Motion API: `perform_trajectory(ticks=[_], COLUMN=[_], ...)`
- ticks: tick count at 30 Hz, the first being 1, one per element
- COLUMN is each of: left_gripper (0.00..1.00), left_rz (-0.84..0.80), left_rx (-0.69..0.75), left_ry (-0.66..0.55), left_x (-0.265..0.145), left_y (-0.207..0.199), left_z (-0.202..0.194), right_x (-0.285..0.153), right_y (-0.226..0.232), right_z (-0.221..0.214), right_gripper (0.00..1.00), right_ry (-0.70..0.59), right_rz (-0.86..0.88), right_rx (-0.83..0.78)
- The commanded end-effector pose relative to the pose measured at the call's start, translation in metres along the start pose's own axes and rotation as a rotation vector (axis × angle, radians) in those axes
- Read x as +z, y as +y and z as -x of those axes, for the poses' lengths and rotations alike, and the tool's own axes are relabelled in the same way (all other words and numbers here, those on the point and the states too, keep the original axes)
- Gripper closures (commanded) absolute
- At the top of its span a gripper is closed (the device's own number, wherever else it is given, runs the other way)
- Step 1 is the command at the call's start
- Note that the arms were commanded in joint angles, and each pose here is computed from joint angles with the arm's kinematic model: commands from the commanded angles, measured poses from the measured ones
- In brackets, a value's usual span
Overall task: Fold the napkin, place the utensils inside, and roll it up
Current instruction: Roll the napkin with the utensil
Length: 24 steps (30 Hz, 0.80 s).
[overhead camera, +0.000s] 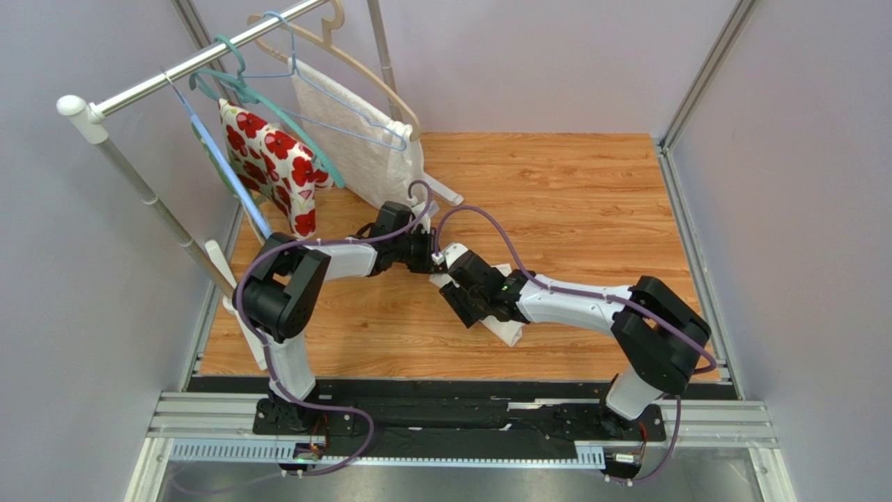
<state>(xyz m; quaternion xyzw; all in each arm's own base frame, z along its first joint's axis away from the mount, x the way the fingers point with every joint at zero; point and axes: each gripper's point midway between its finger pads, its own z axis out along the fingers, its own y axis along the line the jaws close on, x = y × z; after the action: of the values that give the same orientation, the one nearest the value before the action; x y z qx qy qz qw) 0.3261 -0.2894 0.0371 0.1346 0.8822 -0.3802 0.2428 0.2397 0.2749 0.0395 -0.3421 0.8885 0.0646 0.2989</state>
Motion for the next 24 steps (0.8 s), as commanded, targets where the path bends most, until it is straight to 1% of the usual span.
perform_trajectory(ticks=[1, 2, 3, 5, 6, 7, 8, 11, 14, 15, 17, 18, 20, 21, 23, 24], left_gripper=[0.91, 0.88, 0.80, 0.73, 0.68, 0.65, 0.60, 0.52, 0.46, 0.44, 0.41, 0.40, 0.39, 0.39, 0.39, 0.39], left_rz=[0.011, 0.011, 0.009, 0.007, 0.008, 0.005, 0.012, 0.022, 0.046, 0.050, 0.103, 0.115, 0.178, 0.190, 0.225, 0.223], left_rx=[0.013, 0.013, 0.012, 0.019, 0.022, 0.027, 0.030, 0.039, 0.045, 0.056, 0.052, 0.060, 0.055, 0.061, 0.053, 0.055], left_ry=[0.024, 0.023, 0.019, 0.003, -0.002, -0.017, -0.027, -0.055, -0.087, -0.110, -0.129, -0.156, -0.179, -0.200, -0.206, -0.210], left_x=[0.002, 0.001, 0.001, -0.003, -0.005, -0.009, -0.011, -0.022, -0.034, -0.041, -0.049, -0.057, -0.065, -0.072, -0.076, -0.079], left_y=[0.002, 0.001, 0.000, -0.004, -0.005, -0.009, -0.010, -0.016, -0.020, -0.024, -0.017, -0.020, -0.010, -0.011, -0.002, -0.002], left_z=[-0.002, -0.002, 0.000, 0.005, 0.006, 0.011, 0.013, 0.021, 0.026, 0.031, 0.031, 0.036, 0.034, 0.037, 0.030, 0.029], right_x=[0.020, 0.021, 0.024, 0.027, 0.028, 0.029, 0.030, 0.034, 0.035, 0.034, 0.032, 0.031, 0.028, 0.024, 0.020, 0.016], right_y=[-0.010, -0.010, -0.011, -0.014, -0.014, -0.016, -0.017, -0.019, -0.016, -0.011, -0.007, -0.001, 0.002, 0.011, 0.014, 0.021], right_z=[-0.021, -0.023, -0.027, -0.034, -0.036, -0.039, -0.041, -0.048, -0.054, -0.054, -0.056, -0.056, -0.056, -0.055, -0.051, -0.047], right_gripper=[0.40, 0.40, 0.40, 0.40, 0.40, 0.40, 0.40, 0.42, 0.50, 0.58, 0.64, 0.67, 0.70, 0.72, 0.72, 0.73], right_ry=[0.062, 0.071, 0.083, 0.106, 0.112, 0.120, 0.127, 0.155, 0.178, 0.185, 0.192, 0.200, 0.205, 0.213, 0.211, 0.207], right_rz=[-0.068, -0.070, -0.073, -0.079, -0.082, -0.086, -0.086, -0.068, -0.026, 0.005, 0.039, 0.077, 0.109, 0.171, 0.214, 0.263], right_rx=[0.009, 0.028, 0.034, 0.052, 0.063, 0.072, 0.076, 0.103, 0.112, 0.115, 0.120, 0.127, 0.135, 0.143, 0.163, 0.169])
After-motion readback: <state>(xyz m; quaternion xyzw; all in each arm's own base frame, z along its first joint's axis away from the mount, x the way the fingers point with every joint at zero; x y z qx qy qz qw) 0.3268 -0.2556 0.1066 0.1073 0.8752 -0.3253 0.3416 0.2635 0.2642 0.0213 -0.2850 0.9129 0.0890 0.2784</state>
